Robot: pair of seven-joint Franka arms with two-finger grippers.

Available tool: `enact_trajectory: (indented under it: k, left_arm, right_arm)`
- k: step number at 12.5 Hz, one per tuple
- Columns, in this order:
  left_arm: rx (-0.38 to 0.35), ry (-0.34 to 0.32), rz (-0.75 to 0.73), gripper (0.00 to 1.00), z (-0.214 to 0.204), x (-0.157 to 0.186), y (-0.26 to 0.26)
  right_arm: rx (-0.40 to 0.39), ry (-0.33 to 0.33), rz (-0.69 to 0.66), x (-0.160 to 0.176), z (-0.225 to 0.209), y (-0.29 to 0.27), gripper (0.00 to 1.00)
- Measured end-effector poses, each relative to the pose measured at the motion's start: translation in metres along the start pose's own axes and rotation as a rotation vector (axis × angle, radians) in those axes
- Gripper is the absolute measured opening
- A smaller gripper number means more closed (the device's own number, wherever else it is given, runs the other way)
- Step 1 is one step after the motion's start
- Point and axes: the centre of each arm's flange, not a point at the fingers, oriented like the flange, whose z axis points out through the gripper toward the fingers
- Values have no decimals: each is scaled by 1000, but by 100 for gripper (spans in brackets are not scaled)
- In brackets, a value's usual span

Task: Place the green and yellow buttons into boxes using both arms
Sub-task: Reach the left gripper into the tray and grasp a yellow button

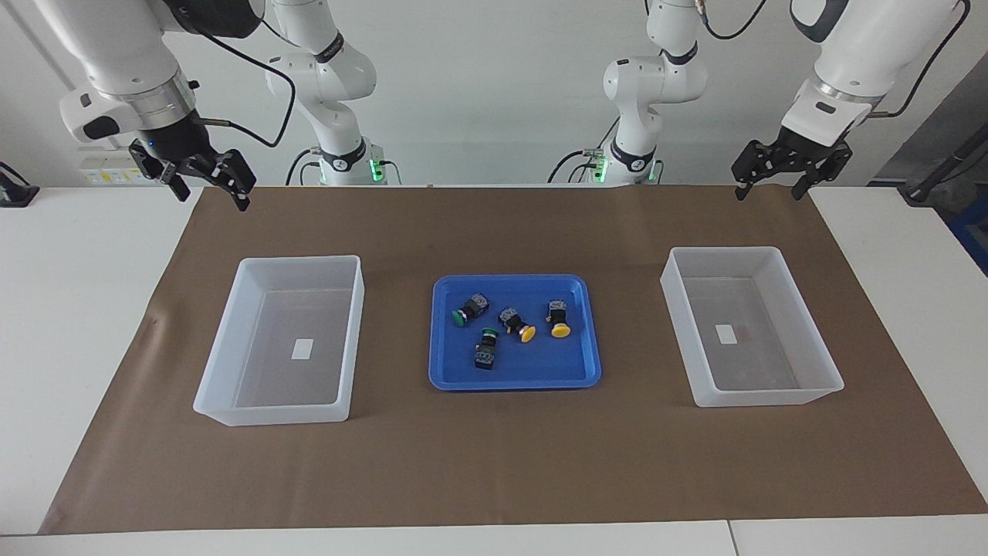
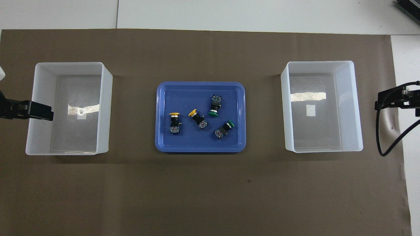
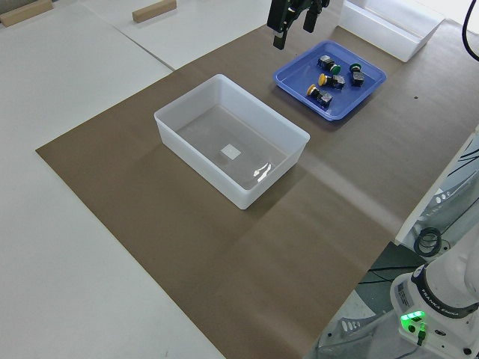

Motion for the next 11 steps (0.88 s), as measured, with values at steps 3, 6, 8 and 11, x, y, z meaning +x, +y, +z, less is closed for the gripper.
enact_trajectory:
  k: [3,6,8,11]
  left_arm:
    - [-5,71,12,100,37,-13,64]
    - [-14,82,21,100,81,-19,112]
    - [-19,76,34,100,113,-15,141]
    - [-31,78,-3,100,169,1,185]
  right_arm:
    - [0,-1,0,0,0,0,100]
    - [0,0,3,0,0,2,100]
    - [1,4,5,-1,-2,3,100]
    - [2,6,5,-2,-3,3,100]
